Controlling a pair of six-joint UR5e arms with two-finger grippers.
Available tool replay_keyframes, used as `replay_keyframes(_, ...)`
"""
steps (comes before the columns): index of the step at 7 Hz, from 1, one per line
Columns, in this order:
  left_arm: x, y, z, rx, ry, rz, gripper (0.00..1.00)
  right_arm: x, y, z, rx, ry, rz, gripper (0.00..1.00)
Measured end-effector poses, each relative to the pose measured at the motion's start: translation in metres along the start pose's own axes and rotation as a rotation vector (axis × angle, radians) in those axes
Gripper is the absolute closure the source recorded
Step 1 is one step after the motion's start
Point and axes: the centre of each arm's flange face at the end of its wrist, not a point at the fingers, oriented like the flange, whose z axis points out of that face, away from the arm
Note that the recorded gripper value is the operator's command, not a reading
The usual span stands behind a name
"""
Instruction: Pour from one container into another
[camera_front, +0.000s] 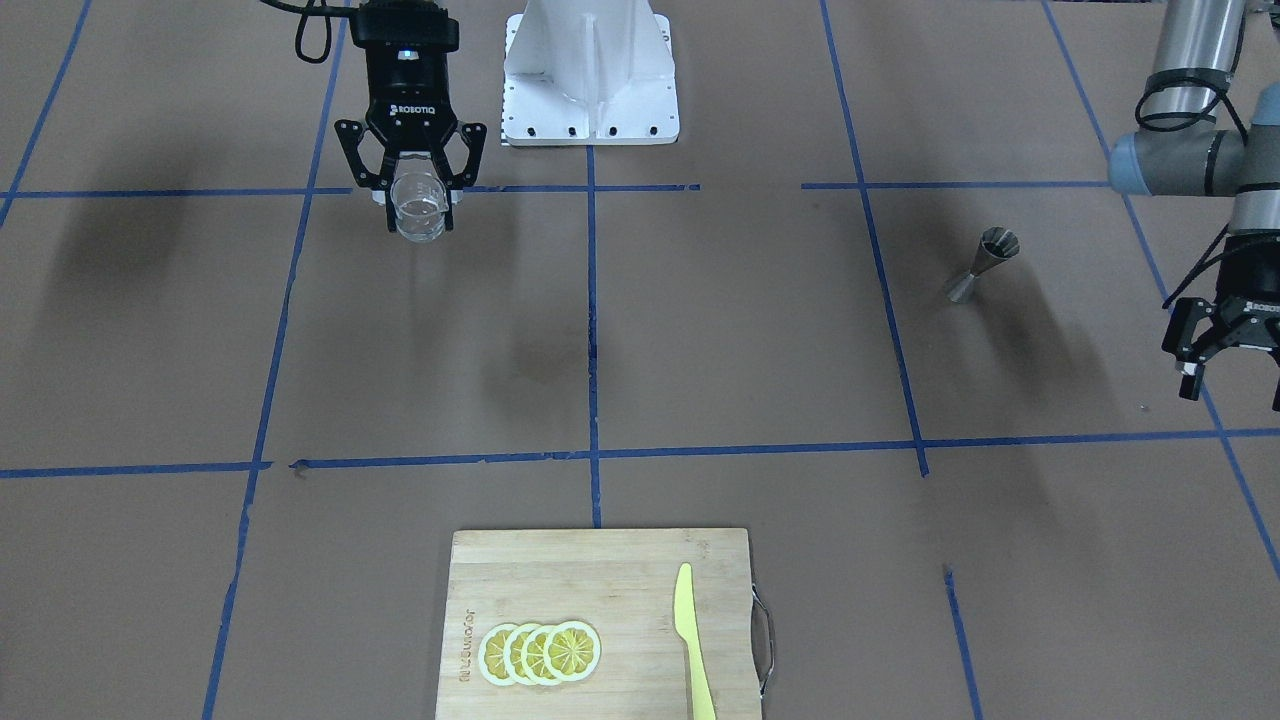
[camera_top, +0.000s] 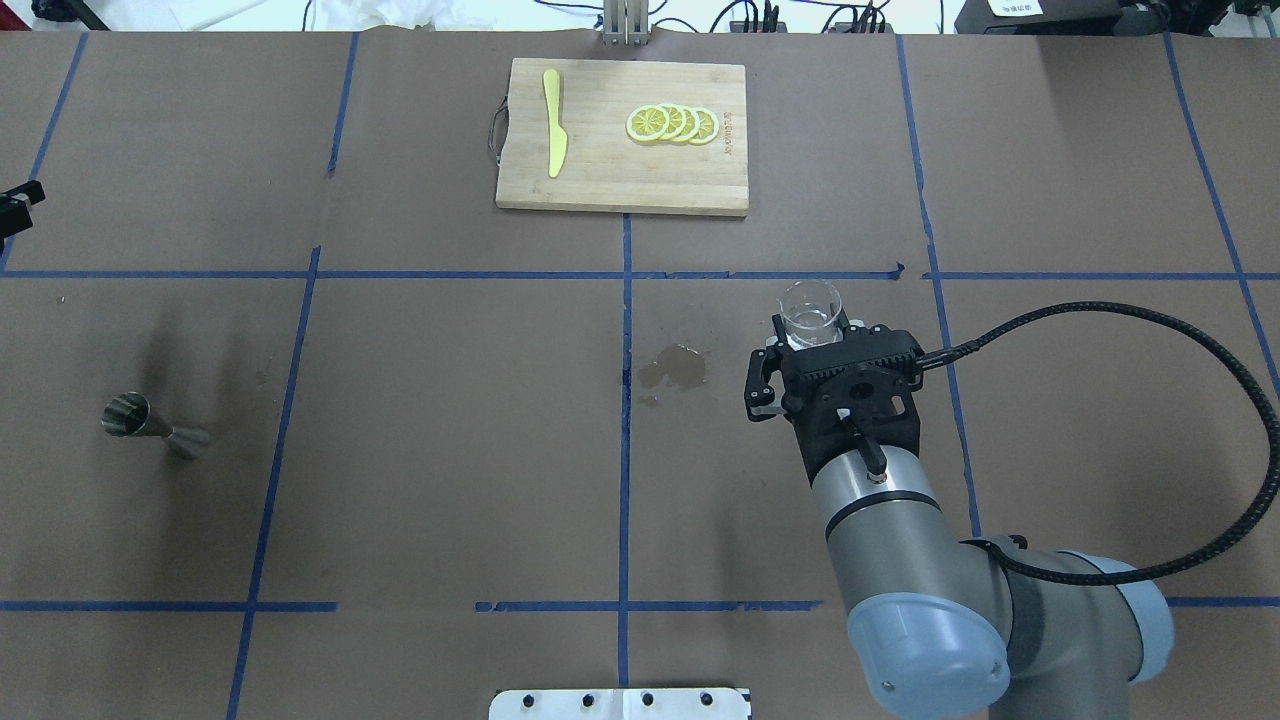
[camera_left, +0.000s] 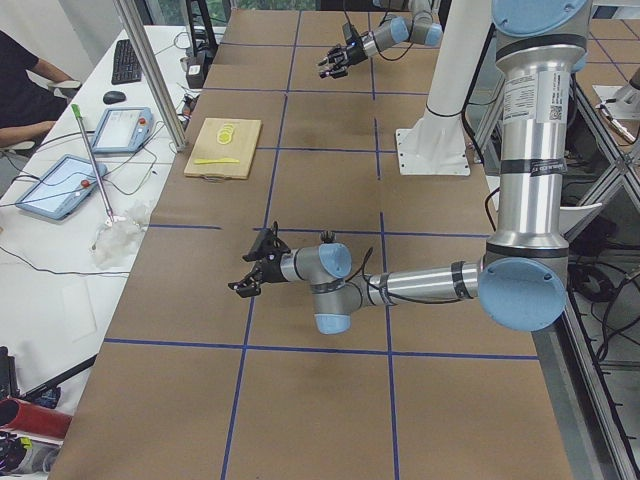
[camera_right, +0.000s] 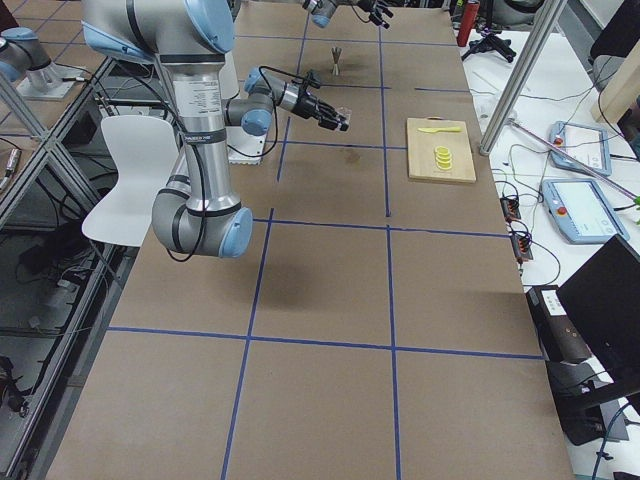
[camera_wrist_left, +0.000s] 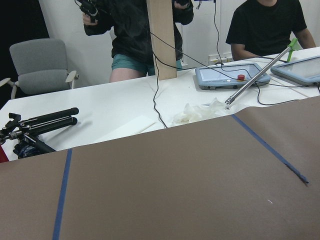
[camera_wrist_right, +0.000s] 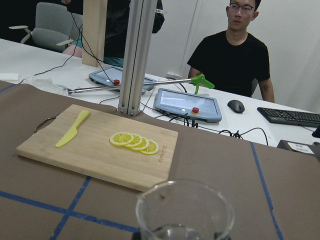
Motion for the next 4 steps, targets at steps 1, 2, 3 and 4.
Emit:
replay_keyframes(1,-0.009,-0.02,0.011,-0.05,-0.025,-0.007,0.0,0.009,0.025,0.016,0.01,-0.011,0.046,1.0)
replay_keyframes(2,-0.017,-0.047,0.025,-0.117,-0.053,-0.026,0.0,0.032,0.055,0.03,0.018,-0.024,0.074,1.0)
replay_keyframes(3,-0.027,-0.087,0.039,-0.194,-0.075,-0.063,0.0,0.058,0.086,0.042,0.023,-0.032,0.088,1.0)
replay_keyframes(4,-0.039,-0.122,0.046,-0.267,-0.089,-0.096,0.0,0.081,0.116,0.054,0.032,-0.032,0.098,1.0)
